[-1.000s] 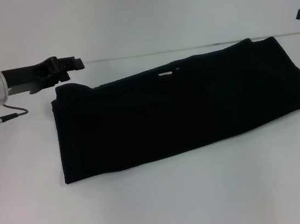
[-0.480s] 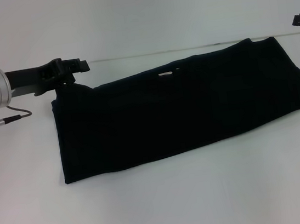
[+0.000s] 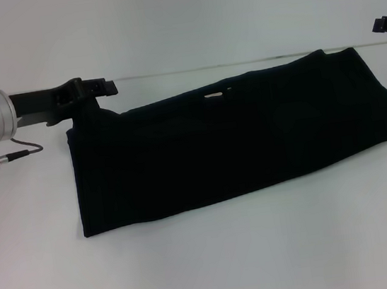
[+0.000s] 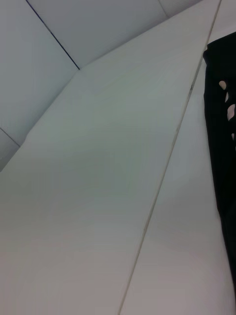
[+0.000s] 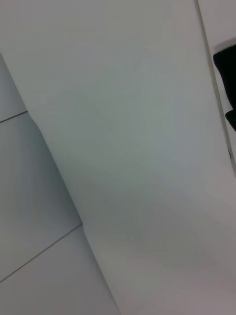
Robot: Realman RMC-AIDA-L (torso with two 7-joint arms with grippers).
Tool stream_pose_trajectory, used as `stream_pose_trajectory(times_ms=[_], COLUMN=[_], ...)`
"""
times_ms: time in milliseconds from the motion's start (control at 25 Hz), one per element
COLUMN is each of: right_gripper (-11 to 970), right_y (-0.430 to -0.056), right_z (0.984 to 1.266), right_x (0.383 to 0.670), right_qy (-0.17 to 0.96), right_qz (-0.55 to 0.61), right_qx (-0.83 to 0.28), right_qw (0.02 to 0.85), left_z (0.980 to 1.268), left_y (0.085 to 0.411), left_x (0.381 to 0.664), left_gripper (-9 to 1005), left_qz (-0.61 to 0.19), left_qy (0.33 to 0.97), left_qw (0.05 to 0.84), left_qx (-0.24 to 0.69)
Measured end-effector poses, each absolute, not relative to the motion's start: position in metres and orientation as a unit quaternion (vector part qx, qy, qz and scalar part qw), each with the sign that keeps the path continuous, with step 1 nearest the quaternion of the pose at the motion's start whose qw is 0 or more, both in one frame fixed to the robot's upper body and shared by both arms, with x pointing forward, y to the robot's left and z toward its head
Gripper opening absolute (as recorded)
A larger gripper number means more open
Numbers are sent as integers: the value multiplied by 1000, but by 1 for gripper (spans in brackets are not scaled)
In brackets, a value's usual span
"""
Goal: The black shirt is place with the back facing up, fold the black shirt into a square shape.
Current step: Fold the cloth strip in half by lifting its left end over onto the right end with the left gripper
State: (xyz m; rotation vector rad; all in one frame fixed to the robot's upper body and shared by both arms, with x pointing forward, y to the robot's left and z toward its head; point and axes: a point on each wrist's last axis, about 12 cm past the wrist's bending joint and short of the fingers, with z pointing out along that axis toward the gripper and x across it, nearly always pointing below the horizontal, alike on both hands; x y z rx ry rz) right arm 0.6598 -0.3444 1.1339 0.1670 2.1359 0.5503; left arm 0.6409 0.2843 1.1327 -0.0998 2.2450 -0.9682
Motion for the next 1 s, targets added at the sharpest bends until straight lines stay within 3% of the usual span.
stream_pose_trajectory(times_ms=[360, 680, 840, 1000], right_gripper=[764, 765, 765, 765], right_y=[-348, -360, -367, -375], right_z=[1131, 1092, 1085, 1098], right_x=[643, 565, 558, 574], right_qy=[845, 773, 775, 789], right_qz=[265, 353, 348, 344], right_qx=[29, 12, 32, 42], right_qw=[464, 527, 526, 507], left_z=[1133, 1121, 1115, 1116], left_y=[289, 302, 309, 309], left_x=[636, 616, 611, 612], left_gripper=[558, 558, 557, 554], left_qz=[-388, -412, -415, -418], left_qy=[856, 849, 845, 843], left_qw=[338, 323, 325, 326], left_qx=[-45, -66, -89, -93])
